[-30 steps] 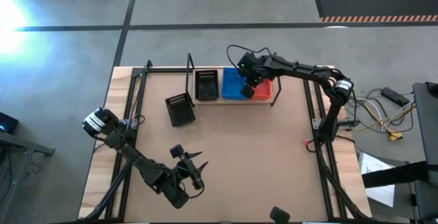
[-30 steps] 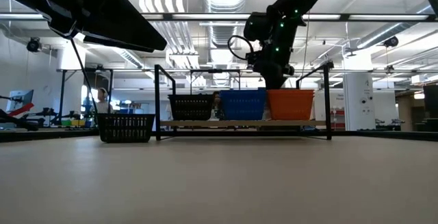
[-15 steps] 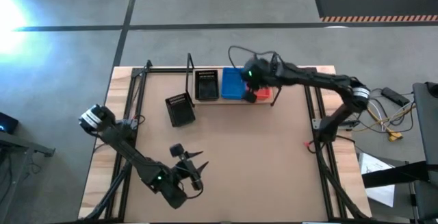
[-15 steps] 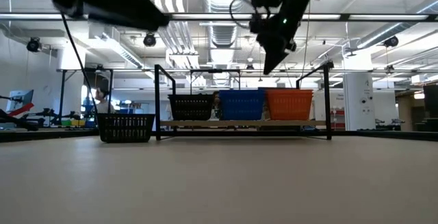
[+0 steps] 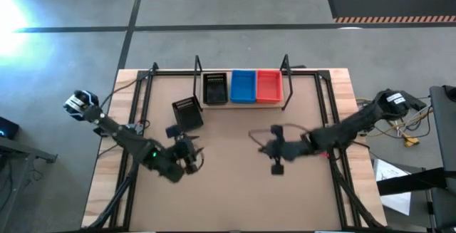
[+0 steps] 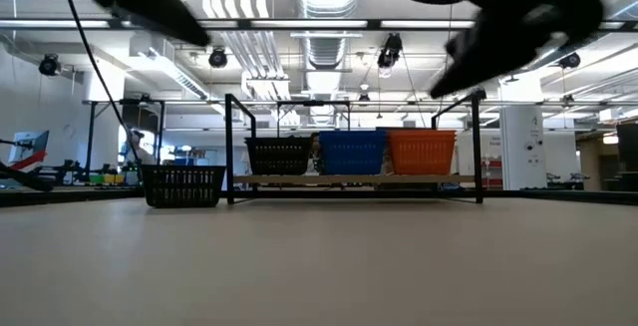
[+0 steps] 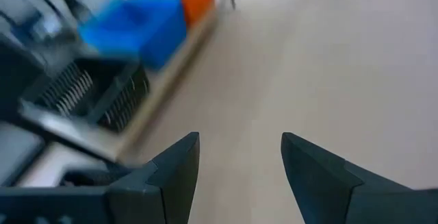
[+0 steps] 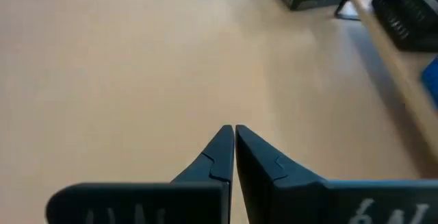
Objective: Stack baskets on shelf by color
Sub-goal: Stack the black bin on the black bin on the shelf
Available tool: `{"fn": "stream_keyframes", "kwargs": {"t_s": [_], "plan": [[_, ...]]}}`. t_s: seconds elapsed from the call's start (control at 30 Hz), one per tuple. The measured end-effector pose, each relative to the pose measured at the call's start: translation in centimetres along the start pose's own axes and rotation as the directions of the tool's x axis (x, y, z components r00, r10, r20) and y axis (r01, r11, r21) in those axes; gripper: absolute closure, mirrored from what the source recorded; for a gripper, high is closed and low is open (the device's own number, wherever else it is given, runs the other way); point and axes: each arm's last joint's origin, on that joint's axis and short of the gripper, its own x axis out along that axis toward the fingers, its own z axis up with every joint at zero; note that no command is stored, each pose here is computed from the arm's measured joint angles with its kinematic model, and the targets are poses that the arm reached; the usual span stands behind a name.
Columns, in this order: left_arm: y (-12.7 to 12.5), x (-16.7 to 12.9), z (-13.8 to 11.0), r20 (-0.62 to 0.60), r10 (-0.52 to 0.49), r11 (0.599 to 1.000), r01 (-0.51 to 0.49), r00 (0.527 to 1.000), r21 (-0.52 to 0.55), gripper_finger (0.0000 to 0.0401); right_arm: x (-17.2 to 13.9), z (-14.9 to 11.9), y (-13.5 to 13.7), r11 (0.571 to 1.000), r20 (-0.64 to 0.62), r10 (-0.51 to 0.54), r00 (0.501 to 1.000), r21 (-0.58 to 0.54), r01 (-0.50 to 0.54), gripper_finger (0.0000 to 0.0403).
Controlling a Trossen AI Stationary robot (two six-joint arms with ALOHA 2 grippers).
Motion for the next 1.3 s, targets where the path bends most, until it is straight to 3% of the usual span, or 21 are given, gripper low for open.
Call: {"fn": "stream_keyframes", "kwargs": {"t_s": [0.1,0.17,0.4,0.6,0.83,1.1,1.3], "plan": [[1.9,1.8,-1.5,-0.149,-0.032,0.999,0.032,0.988,0.001,0.021,-0.3,-2.3,2.4,0.999,0.047,-0.028,0.999,-0.017,0.029,0.0394],[3.0,3.0,-2.5,-0.203,0.0,1.0,0.0,0.979,-0.001,0.021,-0.7,-3.6,3.5,0.998,0.068,-0.065,0.996,-0.02,0.066,0.0394],[5.7,5.7,-5.4,-0.298,0.13,0.991,-0.134,0.946,0.005,0.021,-1.2,-5.0,4.7,0.99,0.103,-0.135,0.985,-0.025,0.138,0.0394],[6.6,7.2,-6.9,-0.322,0.134,0.986,-0.158,0.937,-0.049,0.0213,-1.2,-4.9,4.7,0.989,0.106,-0.138,0.985,-0.029,0.142,0.0394],[6.7,8.0,-7.6,-0.356,0.117,0.987,-0.149,0.927,-0.063,0.0282,-1.2,-4.9,4.7,0.989,0.107,-0.139,0.985,-0.037,0.143,0.0394],[6.2,8.0,-7.5,-0.398,-0.015,0.993,-0.032,0.917,-0.112,0.0388,-1.2,-4.9,4.7,0.989,0.108,-0.138,0.985,-0.04,0.143,0.0394],[3.9,6.8,-5.3,-0.409,-0.292,0.953,0.226,0.865,-0.202,0.0396,-1.2,-4.9,4.7,0.989,0.106,-0.135,0.985,-0.04,0.14,0.0394]]}}
